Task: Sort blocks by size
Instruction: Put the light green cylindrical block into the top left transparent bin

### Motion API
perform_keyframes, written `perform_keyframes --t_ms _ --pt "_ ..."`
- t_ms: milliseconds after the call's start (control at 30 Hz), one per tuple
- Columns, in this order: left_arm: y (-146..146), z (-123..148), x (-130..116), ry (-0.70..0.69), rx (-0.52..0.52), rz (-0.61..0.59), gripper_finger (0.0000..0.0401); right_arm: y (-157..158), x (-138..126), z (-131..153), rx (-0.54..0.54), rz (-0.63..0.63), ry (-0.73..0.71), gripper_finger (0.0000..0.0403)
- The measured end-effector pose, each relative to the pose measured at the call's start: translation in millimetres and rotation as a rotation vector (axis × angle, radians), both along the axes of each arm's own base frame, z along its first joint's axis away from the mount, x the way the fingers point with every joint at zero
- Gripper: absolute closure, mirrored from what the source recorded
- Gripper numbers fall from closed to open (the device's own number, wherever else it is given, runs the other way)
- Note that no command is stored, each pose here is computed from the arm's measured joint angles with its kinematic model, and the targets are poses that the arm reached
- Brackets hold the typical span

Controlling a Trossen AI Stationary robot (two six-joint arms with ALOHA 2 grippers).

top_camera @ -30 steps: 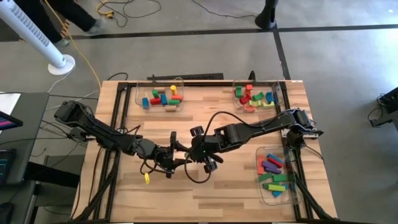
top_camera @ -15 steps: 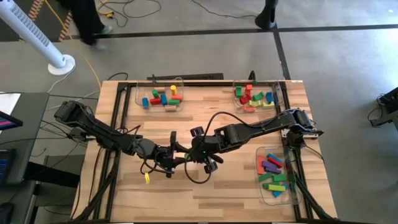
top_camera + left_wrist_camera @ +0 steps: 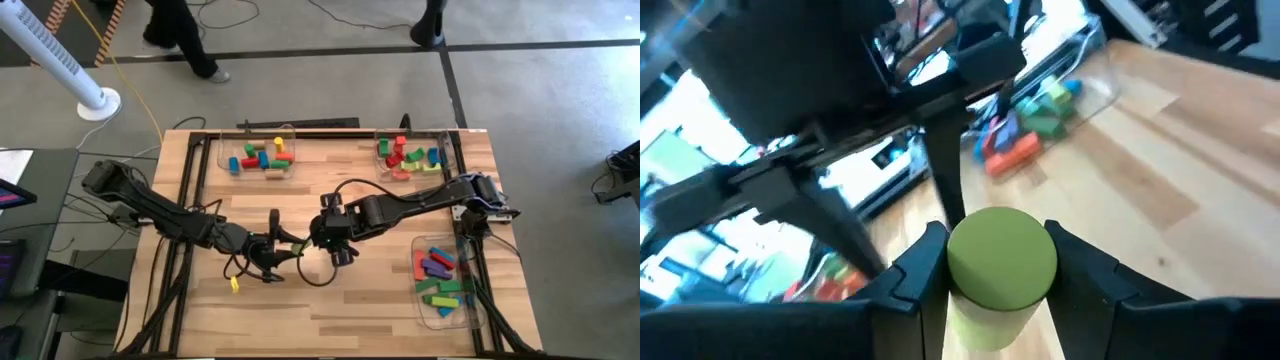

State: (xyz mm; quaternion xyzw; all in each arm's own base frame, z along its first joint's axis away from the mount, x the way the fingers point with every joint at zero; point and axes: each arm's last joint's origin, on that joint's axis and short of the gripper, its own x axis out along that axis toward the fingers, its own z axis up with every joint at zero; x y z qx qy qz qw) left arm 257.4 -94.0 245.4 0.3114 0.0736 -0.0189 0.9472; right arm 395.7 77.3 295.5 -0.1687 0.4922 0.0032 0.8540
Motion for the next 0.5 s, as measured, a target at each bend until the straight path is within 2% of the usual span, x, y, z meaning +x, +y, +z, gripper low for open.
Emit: perform_keyframes --t_ms 167,333,500 --pt "8.2 11.5 -14.3 0.021 0.001 0.082 0.0276 -6.9 -5.9 -3.4 0.007 -0.100 0.059 0.0159" --pt "21.8 22.6 -30.9 0.036 0.028 0.232 0.0276 -0.4 -11.0 -5.0 0.018 -0.125 0.093 0.0159" --pt "43.5 35.3 -48.7 0.033 0.009 0.366 0.0276 15.8 -16.3 -5.7 0.034 -0.124 0.103 0.0159"
